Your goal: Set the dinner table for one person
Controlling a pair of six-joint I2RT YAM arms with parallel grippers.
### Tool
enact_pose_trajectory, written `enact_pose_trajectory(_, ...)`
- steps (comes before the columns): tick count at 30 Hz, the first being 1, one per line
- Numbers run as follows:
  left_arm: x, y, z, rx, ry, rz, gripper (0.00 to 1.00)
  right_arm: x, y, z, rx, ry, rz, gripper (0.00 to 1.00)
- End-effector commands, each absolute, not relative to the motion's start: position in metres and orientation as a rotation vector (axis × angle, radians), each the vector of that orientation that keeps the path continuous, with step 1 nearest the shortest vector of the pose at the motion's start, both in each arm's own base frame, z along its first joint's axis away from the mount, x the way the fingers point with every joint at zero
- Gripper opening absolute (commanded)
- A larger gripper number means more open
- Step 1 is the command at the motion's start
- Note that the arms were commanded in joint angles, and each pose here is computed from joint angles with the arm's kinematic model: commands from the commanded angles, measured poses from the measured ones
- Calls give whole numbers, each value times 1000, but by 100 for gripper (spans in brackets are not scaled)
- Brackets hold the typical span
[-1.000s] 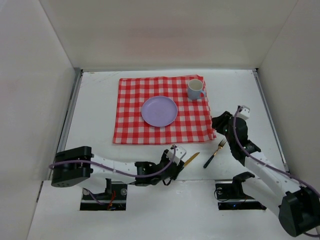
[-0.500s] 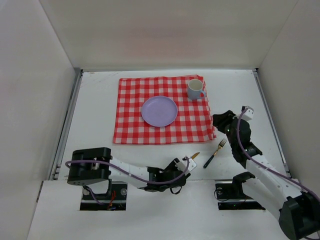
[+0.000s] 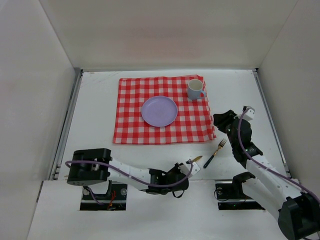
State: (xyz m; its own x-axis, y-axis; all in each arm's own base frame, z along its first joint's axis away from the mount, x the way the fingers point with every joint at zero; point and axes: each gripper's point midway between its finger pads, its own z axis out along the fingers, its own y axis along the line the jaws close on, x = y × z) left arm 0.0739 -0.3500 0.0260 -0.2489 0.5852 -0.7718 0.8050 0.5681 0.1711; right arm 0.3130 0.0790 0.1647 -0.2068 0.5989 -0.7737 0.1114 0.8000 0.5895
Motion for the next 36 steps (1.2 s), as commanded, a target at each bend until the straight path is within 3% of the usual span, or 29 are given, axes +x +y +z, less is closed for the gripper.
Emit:
enact_pose_trajectory(1,80,-351,75,1006,1904,-396,3,316,78,181,559,1672,525,51)
enact_pose_trajectory(8,108,-340,138,735,1889,-504,3,313,70,187,584,1638,527,51)
enact_pose_trajectory(18,231,-343,170,256,1942,-411,3,316,74,178,578,1676,536,52)
enact_pose_trajectory(25,300,-370,153,153,1986,-305,3,318,77,176,572,1692,539,52)
enact_pose_trajectory(36,347,-382,103,-15,2067,-216,2,315,80,182,558,1678,568,52)
